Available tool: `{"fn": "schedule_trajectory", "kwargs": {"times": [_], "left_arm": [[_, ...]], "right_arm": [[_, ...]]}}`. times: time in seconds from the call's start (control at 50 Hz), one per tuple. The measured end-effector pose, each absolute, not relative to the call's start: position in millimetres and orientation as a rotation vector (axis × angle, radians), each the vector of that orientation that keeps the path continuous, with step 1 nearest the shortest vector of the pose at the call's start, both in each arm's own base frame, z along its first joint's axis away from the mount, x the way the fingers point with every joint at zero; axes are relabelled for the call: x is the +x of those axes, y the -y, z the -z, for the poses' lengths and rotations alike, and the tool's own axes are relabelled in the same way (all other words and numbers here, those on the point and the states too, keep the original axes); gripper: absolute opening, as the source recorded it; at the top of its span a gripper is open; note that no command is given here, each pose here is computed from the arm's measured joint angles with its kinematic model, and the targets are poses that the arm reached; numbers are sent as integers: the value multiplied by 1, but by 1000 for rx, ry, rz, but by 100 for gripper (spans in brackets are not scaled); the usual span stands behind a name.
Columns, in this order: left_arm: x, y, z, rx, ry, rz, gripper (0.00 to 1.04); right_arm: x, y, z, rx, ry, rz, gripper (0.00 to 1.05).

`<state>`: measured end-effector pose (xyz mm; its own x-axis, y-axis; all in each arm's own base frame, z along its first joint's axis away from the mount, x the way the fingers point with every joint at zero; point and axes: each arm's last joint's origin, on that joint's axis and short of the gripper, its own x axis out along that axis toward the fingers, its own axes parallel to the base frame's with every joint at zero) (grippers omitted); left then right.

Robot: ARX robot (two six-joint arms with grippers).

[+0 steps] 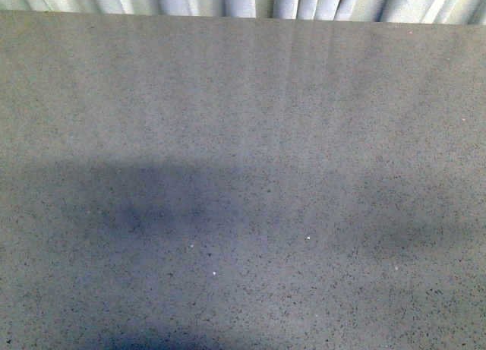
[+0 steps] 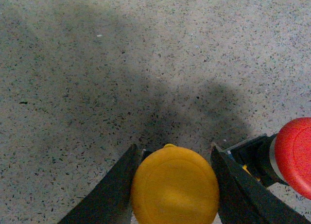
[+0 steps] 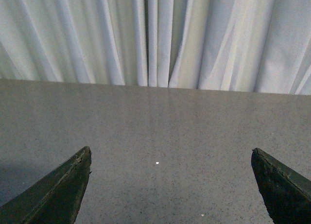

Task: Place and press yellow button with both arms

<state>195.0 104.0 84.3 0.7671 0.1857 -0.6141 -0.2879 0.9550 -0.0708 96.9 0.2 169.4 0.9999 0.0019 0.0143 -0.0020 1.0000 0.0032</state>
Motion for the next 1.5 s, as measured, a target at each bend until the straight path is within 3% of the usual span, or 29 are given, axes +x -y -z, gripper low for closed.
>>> {"fn": "schedule_trajectory", "kwargs": {"times": [0.08,0.36,0.62,0.74,0.9,1.2,1.32,1.5], "left_arm": [[195,-104,-84,-165,-648,-257,36],[194,-105,-92,-168,-641,-251,35],[220,-110,-166,-128,-439,-231,35],[231,-78,-187,-126,-381,-144,35],[244,-25,-185,-128,-388,-19,35],[249,104,-130,-112,-549,262,35],[247,130,-111,-97,-605,311,35],[247,139,-95,-67,-646,311,35]], "right_arm": [[97,0,-169,3,14,-2,96],[97,0,-169,3,14,-2,96],[97,0,-169,3,14,-2,96],[97,0,-169,3,14,-2,96],[97,0,-169,3,14,-2,96],[97,0,-169,3,14,-2,96],[97,0,-169,3,14,-2,96],[97,0,-169,3,14,-2,96]]}}
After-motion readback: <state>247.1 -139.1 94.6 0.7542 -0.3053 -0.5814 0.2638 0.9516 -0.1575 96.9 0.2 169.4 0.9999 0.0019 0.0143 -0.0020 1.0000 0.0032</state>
